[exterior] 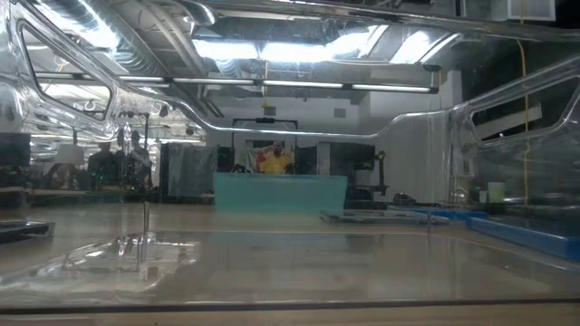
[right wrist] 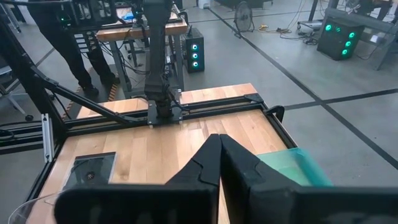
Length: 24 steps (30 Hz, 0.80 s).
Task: Pick & place jewel cases by type
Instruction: Put the middle left blue CD case into the green bin
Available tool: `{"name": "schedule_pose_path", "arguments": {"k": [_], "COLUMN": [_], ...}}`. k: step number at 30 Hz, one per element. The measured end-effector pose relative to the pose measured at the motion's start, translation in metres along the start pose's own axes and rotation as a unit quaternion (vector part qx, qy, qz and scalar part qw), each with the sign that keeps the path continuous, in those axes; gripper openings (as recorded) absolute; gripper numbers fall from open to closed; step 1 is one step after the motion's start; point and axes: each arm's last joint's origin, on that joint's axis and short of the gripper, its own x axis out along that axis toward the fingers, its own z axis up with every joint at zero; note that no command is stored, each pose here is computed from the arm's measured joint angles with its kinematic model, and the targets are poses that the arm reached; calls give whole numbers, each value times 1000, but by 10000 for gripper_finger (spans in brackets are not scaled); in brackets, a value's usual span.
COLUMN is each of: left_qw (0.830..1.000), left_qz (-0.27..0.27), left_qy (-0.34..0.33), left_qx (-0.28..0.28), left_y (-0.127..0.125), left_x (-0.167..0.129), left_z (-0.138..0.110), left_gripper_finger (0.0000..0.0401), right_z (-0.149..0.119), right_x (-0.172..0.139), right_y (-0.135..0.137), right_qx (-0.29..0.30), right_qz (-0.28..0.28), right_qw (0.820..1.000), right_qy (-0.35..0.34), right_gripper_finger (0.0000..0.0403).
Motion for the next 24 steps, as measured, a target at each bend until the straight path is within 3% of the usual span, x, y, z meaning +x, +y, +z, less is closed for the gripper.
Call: {"name": "schedule_pose_path", "arguments": {"k": [6,12,15,20,24], "left_qw": [994,969,947,888,846], "left_qz": [1,9,14,20,11], "left_qy": [2,23,29,30,13], "left_qx": [-105,-244,-319,-458,-533], "left_y": [0,1,2,2,4], "left_x": [1,7,10,16,19], "left_z": [-1,-8,-11,-17,-22], "left_gripper_finger": [13,13,13,13,13], "right_z": [0,0,0,-1,-1], "right_x": [0,0,0,0,0], "right_y": [0,0,0,0,0], "right_qx": [-1,-11,-13,-26,-36], "right_qz": [0,0,0,0,0], "right_qw": [1000,1000,1000,1000,999], "right_qy": [0,0,0,4,7], "right_gripper_finger": [9,12,13,8,9]}}
